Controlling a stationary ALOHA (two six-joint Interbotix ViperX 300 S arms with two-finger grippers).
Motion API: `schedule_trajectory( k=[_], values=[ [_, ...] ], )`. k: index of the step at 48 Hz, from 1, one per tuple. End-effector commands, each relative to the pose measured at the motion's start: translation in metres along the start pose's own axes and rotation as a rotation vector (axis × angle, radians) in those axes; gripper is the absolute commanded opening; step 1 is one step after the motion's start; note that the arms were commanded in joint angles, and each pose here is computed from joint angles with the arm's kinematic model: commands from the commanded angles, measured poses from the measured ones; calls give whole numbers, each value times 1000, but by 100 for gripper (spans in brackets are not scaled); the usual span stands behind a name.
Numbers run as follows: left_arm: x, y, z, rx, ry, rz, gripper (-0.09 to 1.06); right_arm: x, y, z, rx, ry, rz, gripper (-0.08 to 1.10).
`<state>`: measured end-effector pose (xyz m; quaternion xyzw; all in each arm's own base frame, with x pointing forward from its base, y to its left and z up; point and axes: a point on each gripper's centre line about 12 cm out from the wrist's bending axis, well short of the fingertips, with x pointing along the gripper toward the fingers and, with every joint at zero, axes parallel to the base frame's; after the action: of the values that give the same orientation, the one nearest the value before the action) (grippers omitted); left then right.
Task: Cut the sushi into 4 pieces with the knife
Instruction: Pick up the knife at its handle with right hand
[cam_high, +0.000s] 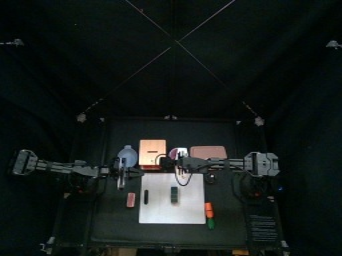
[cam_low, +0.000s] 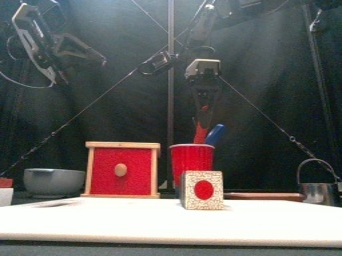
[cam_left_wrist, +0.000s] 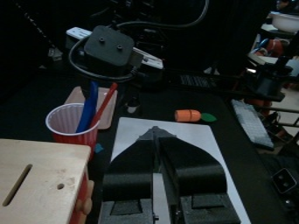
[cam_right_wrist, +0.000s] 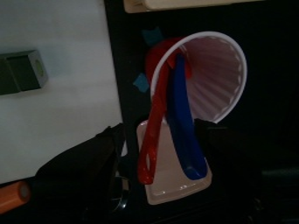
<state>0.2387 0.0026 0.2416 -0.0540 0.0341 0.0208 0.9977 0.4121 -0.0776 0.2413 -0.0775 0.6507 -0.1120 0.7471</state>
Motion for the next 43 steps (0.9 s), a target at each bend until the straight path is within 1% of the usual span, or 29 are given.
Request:
schedule_trajectory(
  k=[1,7,12,15,21,30,40,43],
  values=[
    [2,-1,7,-1,-24,-3,42,-14,-7,3,8,-39,-20,94],
    [2,-1,7,-1,-24,-3,42,-13,-7,3,6,-36,-24,94],
    [2,-1,6,-1,-23,-3,42,-12,-7,3,-5,-30,-25,89],
    [2,-1,6,-1,-23,-3,42,-11,-7,3,-26,-25,-21,82],
    [2,-1,6,0,-21,-3,42,-5,-4,4,-60,-1,-7,64],
    [2,-1,6,-1,-23,-1,42,-4,-8,9,-61,8,-9,41],
    [1,0,5,-2,-20,0,42,-22,-15,18,-49,-26,-20,27],
    [1,0,4,0,-18,-1,42,-35,-19,19,-38,-36,-27,23]
  ],
)
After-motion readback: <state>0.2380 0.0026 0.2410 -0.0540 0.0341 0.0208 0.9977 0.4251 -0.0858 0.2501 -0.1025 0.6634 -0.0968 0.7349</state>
